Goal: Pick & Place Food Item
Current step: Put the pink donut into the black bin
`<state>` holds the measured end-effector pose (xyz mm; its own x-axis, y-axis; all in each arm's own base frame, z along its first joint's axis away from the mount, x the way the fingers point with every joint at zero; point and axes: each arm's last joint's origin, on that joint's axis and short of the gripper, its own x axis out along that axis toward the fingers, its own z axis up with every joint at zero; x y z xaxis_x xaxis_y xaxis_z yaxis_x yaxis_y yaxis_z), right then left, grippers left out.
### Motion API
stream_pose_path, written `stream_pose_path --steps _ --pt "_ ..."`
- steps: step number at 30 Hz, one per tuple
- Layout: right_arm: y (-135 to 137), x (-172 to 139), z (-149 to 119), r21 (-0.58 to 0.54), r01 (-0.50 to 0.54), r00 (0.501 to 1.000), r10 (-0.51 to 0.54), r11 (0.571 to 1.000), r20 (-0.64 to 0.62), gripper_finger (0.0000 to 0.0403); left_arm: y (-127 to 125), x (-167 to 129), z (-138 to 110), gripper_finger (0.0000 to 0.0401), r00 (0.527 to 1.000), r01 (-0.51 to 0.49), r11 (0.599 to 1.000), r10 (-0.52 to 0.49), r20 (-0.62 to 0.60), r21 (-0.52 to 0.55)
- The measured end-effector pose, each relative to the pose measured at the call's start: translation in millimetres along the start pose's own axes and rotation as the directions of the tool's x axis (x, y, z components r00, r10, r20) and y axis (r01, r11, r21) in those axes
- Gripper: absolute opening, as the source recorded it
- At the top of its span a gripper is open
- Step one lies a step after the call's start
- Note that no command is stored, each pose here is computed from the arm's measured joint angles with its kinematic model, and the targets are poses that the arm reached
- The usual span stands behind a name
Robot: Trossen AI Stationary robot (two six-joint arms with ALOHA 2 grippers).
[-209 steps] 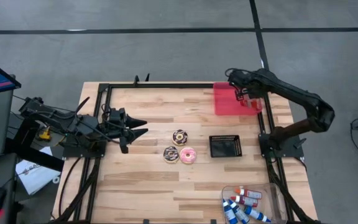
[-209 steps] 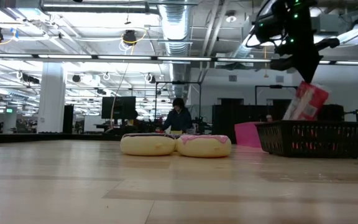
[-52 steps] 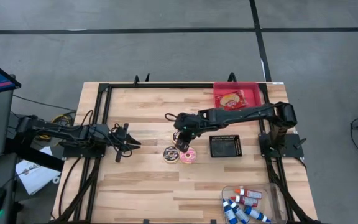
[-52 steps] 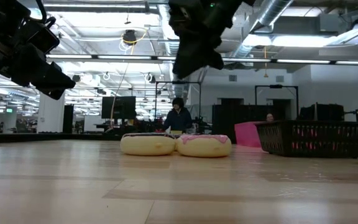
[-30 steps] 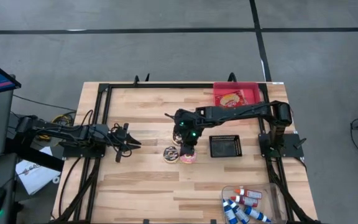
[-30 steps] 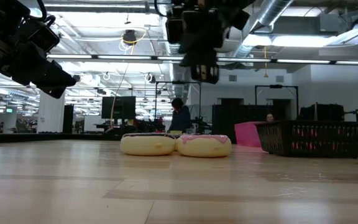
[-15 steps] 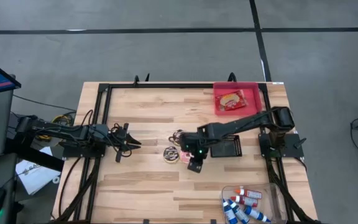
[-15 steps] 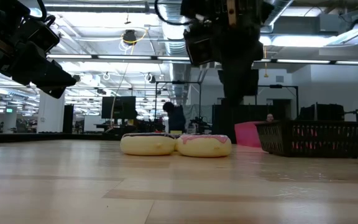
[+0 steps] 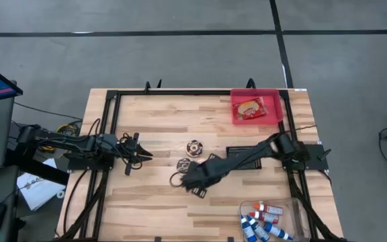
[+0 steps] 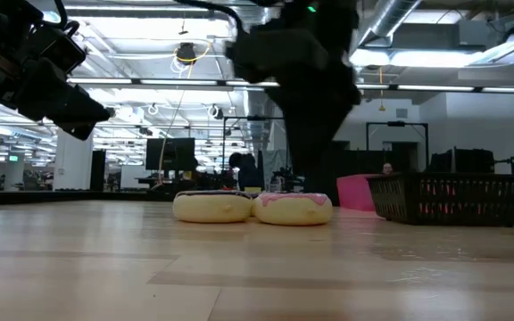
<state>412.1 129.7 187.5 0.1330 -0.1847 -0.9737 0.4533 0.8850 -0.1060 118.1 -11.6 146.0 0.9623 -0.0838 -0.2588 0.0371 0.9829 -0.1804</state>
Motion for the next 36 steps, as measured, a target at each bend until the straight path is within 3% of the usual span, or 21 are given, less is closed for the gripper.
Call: stream_pose_path --steps 4,8,12,20,25,32,36 --pt "28 -11 12 -0.021 0.036 0.999 -0.035 0.999 0.034 0.0083 0 0 0 0.0068 1.000 0.000 1.000 0.000 0.000 0.000" --pt "43 -22 14 0.032 0.176 0.981 -0.178 0.984 0.075 0.0083 0 0 0 0.0068 1.000 0.000 1.000 0.000 0.000 0.000" --pt "39 -9 2 0.052 0.312 0.949 -0.314 0.949 0.039 0.0083 0 0 0 0.0068 1.000 0.000 1.000 0.000 -0.001 0.000" --pt "38 -2 6 0.095 0.228 0.974 -0.226 0.969 -0.031 0.0089 0 0 1 0.0068 1.000 0.003 1.000 -0.003 0.012 0.000" --pt "37 -4 18 0.067 0.124 0.992 -0.121 0.990 -0.042 0.0132 0 0 1 0.0068 1.000 0.003 1.000 -0.003 0.014 0.000" --pt "35 -4 15 -0.011 0.161 0.985 -0.161 0.987 -0.059 0.0226 0 0 1 0.0068 1.000 0.003 1.000 -0.003 0.013 0.000" --pt "32 4 10 -0.099 0.206 0.974 -0.214 0.973 -0.070 0.0251 0 0 1 0.0068 1.000 0.003 1.000 -0.003 0.013 0.000"
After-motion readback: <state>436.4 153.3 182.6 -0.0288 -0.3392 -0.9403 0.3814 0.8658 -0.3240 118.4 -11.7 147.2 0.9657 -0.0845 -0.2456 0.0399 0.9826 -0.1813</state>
